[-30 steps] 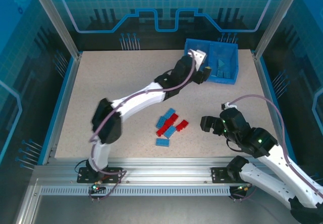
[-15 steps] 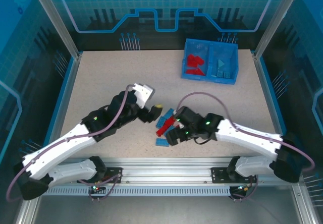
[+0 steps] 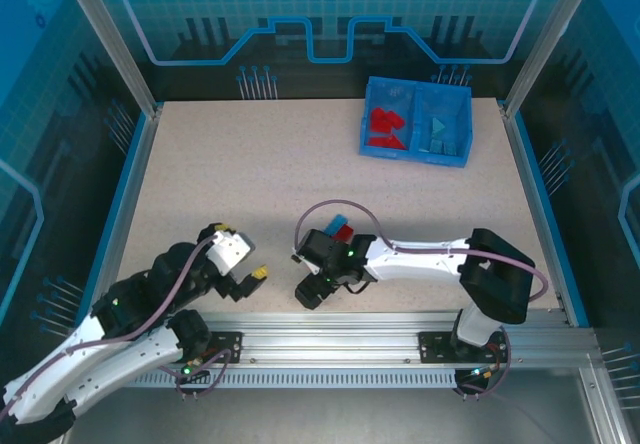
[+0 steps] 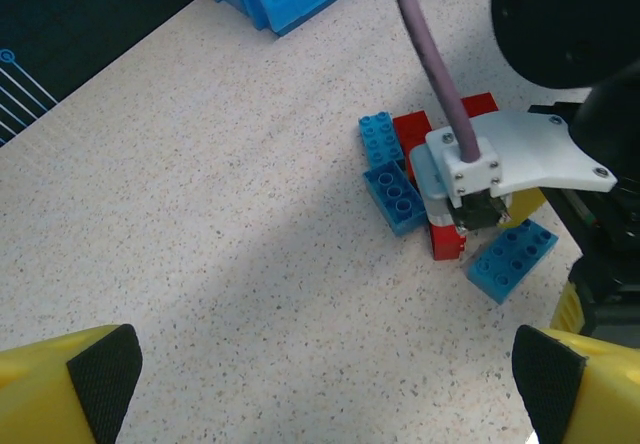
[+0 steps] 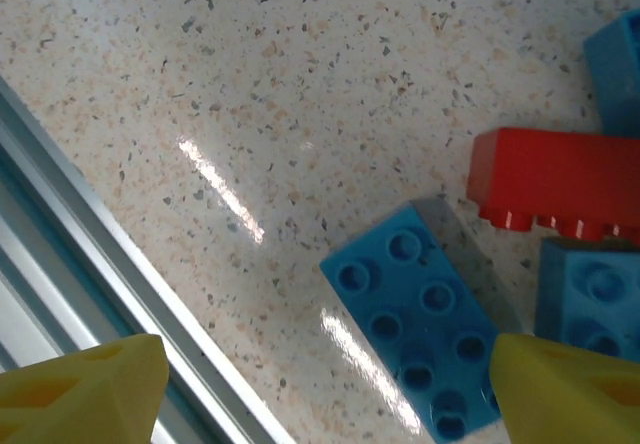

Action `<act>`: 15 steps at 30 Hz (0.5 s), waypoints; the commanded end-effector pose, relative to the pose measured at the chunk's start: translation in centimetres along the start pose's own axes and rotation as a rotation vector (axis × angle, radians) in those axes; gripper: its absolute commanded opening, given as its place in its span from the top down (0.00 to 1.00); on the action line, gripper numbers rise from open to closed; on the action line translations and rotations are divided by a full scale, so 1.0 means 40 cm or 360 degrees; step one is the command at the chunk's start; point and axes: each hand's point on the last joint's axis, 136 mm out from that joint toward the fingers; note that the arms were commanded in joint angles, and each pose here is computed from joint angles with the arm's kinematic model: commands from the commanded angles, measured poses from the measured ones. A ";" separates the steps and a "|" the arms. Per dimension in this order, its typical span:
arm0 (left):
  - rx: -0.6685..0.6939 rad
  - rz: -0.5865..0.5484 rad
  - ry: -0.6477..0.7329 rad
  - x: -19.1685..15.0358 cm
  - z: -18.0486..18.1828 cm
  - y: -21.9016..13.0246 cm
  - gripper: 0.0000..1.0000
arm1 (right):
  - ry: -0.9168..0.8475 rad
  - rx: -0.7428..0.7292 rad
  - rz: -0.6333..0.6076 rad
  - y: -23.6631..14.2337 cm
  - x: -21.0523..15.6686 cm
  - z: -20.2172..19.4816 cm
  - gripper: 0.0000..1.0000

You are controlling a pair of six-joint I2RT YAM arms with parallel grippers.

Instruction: Sort the legos into containers by color

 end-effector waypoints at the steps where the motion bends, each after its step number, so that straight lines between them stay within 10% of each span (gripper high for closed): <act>1: -0.0014 -0.0064 0.0042 -0.003 -0.007 -0.008 0.01 | -0.0051 0.0018 0.0031 0.025 0.007 0.010 0.15; 15: -0.0032 -0.0036 0.0074 -0.014 -0.013 0.005 0.01 | -0.0123 -0.0220 0.0227 0.062 -0.074 -0.070 0.00</act>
Point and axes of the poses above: each hand's point on the last joint's axis, 136 mm out from that joint toward the fingers, its own y axis out along the fingers, its own z axis along the line the jaws close on, x = y × z, and after that the axes turned 3 degrees about y, right-handed
